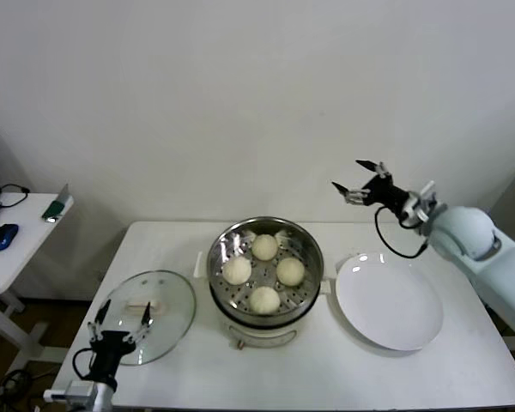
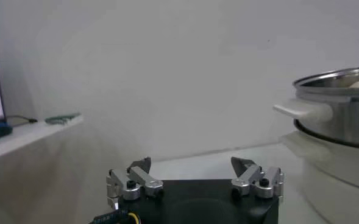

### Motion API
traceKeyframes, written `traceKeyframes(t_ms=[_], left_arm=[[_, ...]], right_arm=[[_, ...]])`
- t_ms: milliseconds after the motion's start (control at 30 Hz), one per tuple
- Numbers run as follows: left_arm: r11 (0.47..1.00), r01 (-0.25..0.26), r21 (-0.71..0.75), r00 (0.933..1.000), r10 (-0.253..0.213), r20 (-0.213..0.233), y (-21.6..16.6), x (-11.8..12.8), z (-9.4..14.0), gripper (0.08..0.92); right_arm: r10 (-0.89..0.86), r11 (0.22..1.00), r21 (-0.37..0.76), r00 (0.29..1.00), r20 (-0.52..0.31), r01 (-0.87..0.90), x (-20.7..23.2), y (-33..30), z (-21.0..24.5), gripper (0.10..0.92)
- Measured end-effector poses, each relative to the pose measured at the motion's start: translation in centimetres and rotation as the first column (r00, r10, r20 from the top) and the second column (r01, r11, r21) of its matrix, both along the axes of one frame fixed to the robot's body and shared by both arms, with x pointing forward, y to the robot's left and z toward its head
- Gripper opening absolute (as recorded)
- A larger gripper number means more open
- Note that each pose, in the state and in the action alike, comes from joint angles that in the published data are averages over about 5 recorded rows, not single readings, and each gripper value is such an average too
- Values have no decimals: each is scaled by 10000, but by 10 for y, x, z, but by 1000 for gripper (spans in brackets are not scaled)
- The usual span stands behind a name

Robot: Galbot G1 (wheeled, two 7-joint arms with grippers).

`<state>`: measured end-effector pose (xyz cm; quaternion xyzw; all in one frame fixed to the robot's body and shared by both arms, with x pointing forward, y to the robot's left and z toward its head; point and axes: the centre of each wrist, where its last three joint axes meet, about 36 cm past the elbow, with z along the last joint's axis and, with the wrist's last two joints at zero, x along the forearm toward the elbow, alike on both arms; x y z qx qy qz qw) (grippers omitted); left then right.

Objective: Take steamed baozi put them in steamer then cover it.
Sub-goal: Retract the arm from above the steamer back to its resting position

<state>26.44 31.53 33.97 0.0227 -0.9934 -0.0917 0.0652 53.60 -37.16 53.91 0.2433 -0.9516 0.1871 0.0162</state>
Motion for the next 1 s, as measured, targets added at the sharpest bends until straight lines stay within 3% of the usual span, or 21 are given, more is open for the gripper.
traceKeyframes(t_ms=[267, 433, 633, 1000], left_arm=[[9867, -17, 1624, 9986, -70, 527, 12, 2, -3, 823], [9238, -77, 3827, 9974, -205, 696, 26, -2, -10, 823], [7546, 31, 6562, 9971, -520, 551, 41, -8, -22, 823], [3983, 891, 9129, 9933, -1030, -520, 40, -5, -55, 823]], right_arm=[[-1788, 9706, 1695, 9833, 339, 1706, -69, -44, -88, 823], [-2721, 9384, 2163, 9621, -188, 2696, -128, -57, -149, 823], [-3423, 9073, 2387, 9377, -594, 3463, -180, -61, -195, 823], [-3693, 8884, 2587, 9252, -879, 3792, -226, -46, -226, 823]])
